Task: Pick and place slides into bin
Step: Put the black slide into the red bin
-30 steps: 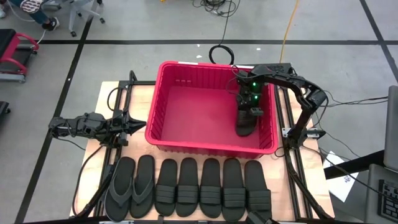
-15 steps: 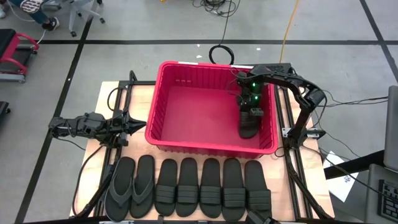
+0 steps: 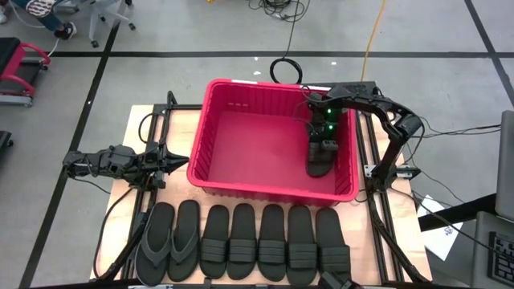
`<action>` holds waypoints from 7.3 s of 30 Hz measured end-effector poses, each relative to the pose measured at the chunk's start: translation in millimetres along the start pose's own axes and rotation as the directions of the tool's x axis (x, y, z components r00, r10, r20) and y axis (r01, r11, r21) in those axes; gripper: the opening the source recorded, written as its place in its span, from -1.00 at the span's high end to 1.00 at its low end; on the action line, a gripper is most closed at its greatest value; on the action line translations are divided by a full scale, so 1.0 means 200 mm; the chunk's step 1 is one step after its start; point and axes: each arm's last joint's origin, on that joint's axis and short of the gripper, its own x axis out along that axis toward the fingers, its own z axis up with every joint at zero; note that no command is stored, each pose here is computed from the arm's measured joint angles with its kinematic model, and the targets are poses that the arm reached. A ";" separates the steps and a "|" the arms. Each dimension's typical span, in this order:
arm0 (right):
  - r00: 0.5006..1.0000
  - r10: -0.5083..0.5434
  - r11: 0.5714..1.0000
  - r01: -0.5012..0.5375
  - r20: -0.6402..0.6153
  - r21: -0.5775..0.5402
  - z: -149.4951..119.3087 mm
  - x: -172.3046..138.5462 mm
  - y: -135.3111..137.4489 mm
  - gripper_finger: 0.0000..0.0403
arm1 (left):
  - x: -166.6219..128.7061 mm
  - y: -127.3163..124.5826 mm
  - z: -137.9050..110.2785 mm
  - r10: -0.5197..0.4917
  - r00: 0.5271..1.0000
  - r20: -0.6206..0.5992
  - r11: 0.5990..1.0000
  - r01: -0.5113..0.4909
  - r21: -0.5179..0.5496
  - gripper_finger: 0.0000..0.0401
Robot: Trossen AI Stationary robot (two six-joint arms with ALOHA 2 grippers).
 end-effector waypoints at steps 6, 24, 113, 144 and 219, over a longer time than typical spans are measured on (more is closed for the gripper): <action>0.995 -0.077 0.996 0.080 -0.065 0.030 -0.02 0.06 -0.03 0.97 | 0.00 0.00 0.00 0.000 1.000 0.000 1.000 0.000 -0.015 0.85; 0.967 -0.255 0.964 0.256 -0.021 0.067 -0.01 -0.07 0.05 0.10 | 0.00 0.00 0.00 -0.002 1.000 0.004 1.000 0.002 -0.001 0.85; 0.977 0.162 0.983 -0.172 0.139 0.062 -0.03 -0.16 0.33 0.98 | 0.00 0.00 -0.01 0.006 1.000 -0.017 0.999 -0.005 0.031 0.85; 0.986 -0.138 0.988 0.130 0.089 0.085 -0.04 0.00 0.18 0.31 | 0.00 0.00 -0.01 0.006 1.000 -0.020 1.000 -0.007 -0.011 0.85; 0.493 -0.866 0.477 0.768 0.081 0.427 -0.17 -0.43 -0.04 1.00 | 0.00 0.00 -0.01 0.006 1.000 -0.019 0.998 -0.007 -0.065 0.85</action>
